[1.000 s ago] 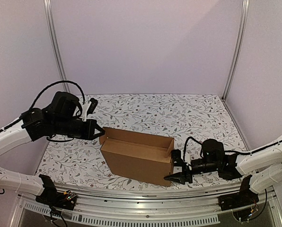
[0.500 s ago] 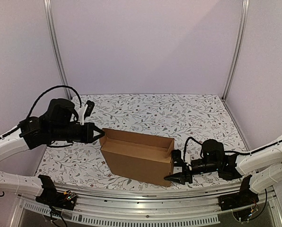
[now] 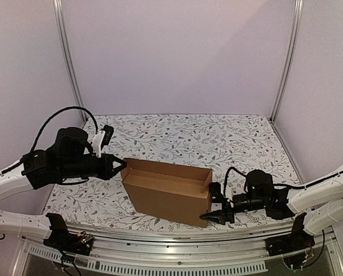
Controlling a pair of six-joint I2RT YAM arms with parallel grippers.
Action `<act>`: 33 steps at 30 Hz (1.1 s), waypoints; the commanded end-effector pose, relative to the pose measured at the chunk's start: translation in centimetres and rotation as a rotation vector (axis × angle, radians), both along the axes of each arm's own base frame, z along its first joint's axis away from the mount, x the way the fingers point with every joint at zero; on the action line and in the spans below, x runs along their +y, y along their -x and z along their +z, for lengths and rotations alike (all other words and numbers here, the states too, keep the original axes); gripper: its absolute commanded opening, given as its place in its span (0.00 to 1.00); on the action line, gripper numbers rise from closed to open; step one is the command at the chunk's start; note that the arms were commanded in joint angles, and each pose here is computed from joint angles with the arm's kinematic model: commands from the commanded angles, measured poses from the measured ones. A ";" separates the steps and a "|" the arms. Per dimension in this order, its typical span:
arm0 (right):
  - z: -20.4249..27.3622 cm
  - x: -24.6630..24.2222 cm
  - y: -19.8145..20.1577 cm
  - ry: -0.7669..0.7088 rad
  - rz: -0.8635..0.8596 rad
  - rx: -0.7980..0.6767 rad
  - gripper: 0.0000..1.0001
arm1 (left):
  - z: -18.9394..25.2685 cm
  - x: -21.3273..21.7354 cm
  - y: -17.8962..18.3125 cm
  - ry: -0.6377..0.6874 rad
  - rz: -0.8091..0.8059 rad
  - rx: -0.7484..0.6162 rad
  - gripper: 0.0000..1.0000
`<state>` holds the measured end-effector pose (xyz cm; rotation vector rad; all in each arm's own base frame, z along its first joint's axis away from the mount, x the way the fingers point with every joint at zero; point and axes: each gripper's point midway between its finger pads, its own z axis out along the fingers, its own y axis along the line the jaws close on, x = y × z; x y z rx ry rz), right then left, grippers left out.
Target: Fold the paper box
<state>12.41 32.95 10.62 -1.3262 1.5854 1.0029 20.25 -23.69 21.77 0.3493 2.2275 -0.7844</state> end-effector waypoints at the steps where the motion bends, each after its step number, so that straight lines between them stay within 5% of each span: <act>1: -0.5 -0.2 0.5 0.013 -0.009 0.033 0.24 | -5.2 0.5 2.9 -0.114 -0.059 0.131 0.00; 20: 0.5 -0.4 1.2 -0.011 -0.027 0.026 0.24 | -8.7 2.9 4.0 -0.189 0.083 0.092 0.00; 33: 0.6 -0.3 1.5 -0.013 -0.020 0.020 0.24 | -7.1 4.8 3.0 -0.257 0.142 0.019 0.00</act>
